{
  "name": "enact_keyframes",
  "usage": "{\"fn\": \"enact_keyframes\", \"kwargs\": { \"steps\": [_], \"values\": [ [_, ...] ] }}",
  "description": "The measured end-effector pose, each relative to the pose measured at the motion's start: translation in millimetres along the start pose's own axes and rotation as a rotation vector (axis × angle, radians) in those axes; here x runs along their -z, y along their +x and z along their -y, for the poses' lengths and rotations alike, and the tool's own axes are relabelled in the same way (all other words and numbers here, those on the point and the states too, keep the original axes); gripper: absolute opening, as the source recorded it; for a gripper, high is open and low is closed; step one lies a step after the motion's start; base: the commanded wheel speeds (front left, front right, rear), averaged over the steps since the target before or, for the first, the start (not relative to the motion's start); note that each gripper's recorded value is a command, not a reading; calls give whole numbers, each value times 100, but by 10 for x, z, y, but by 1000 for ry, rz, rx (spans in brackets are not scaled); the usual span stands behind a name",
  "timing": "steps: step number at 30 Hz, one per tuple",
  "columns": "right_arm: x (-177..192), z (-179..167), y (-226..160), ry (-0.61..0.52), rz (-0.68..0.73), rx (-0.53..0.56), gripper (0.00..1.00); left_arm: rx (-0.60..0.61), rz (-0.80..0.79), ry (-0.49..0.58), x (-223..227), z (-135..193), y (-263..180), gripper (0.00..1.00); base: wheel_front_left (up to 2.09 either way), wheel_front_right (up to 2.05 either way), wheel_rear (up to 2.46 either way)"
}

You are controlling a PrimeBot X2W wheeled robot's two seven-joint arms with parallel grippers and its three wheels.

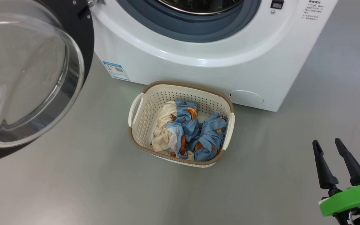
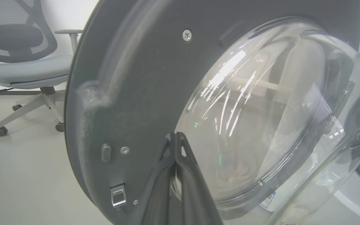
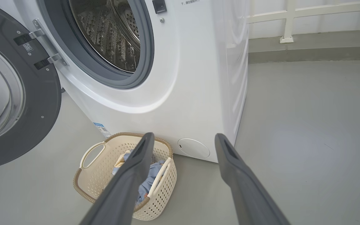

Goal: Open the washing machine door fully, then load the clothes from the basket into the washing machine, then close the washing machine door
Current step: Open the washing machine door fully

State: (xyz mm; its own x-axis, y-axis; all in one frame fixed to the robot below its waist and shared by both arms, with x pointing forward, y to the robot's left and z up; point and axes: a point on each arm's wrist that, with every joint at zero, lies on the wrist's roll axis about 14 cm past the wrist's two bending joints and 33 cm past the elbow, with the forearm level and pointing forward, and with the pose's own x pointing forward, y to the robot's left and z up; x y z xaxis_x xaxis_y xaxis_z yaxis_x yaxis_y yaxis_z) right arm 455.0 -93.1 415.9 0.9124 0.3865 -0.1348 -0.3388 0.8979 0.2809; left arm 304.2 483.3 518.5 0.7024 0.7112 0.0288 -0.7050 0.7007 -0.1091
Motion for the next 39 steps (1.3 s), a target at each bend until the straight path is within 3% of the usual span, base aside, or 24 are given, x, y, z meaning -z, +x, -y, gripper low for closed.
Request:
{"fn": "enact_keyframes", "kwargs": {
  "steps": [5, 6, 9, 12, 14, 17, 39],
  "values": [
    [-4, -37, -46, -4, -4, -6, 100, 9, 11, -27, -10, -30, -137, 0, 0, 0, 0],
    [-20, -50, -46, -5, 1, -8, 100, 17, 10, -30, -1, -14, -169, 5, 0, 0, 0],
    [-59, -79, -53, -5, 10, -11, 100, 38, -4, -40, 68, 34, -280, 35, 0, 0, 0],
    [-95, -111, -64, 0, 21, -13, 100, 71, -11, -43, 105, 107, -371, 49, 0, 0, 0],
    [-122, -117, -75, -1, 28, -13, 100, 102, -11, -54, 114, 200, -422, 75, 0, 0, 0],
    [-158, -113, -100, -4, 37, -9, 100, 160, -22, -50, 157, 356, -506, 98, 0, 0, 0],
    [-318, 209, -530, 11, 92, 129, 100, 534, -72, -81, 349, 1536, -901, 100, 0, 0, 0]
  ]
}}
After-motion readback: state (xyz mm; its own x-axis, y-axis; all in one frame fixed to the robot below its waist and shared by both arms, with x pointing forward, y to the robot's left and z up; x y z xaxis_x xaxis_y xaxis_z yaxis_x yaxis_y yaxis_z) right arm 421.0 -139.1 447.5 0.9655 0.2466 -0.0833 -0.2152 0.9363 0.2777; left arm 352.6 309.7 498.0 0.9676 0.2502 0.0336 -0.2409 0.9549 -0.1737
